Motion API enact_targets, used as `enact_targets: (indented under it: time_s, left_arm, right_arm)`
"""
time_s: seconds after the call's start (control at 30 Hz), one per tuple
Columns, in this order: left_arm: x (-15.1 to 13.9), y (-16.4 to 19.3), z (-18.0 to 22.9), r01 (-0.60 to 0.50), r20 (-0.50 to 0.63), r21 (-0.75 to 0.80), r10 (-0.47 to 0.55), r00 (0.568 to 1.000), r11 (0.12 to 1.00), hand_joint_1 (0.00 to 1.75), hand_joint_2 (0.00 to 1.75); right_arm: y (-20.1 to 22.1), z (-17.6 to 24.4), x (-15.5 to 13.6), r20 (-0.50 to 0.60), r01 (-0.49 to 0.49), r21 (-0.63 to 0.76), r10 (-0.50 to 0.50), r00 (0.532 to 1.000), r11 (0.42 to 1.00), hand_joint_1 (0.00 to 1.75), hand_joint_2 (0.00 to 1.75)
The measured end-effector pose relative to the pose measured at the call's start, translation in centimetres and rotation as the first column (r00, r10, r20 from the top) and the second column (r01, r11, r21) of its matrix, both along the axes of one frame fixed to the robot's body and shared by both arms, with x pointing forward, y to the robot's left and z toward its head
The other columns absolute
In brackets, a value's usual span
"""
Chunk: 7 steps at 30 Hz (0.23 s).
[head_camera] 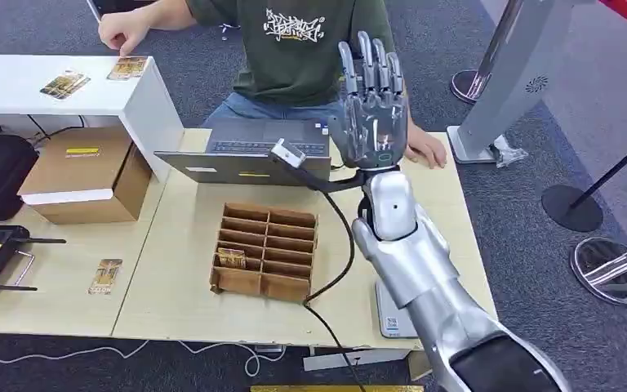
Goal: Pass the card to the sensor for recognition and then transmit it.
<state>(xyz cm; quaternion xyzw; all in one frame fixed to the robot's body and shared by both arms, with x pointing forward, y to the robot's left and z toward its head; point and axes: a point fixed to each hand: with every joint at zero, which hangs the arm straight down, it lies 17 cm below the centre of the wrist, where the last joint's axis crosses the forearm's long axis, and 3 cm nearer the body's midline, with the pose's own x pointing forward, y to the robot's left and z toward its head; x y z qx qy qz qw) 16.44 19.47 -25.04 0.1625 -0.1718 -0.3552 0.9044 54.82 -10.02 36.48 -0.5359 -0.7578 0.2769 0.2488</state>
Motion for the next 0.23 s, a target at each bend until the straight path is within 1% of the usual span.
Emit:
enact_targets:
  time_s: [0.23]
  left_arm:
    - [-1.2, 0.4, -0.4, -0.008, -0.014, 0.006, 0.008, 1.000, 1.000, 0.00, 0.00]
  right_arm:
    - [-4.4, -2.4, -4.0, 0.012, 0.048, 0.098, -0.050, 0.999, 0.994, 0.00, 1.75]
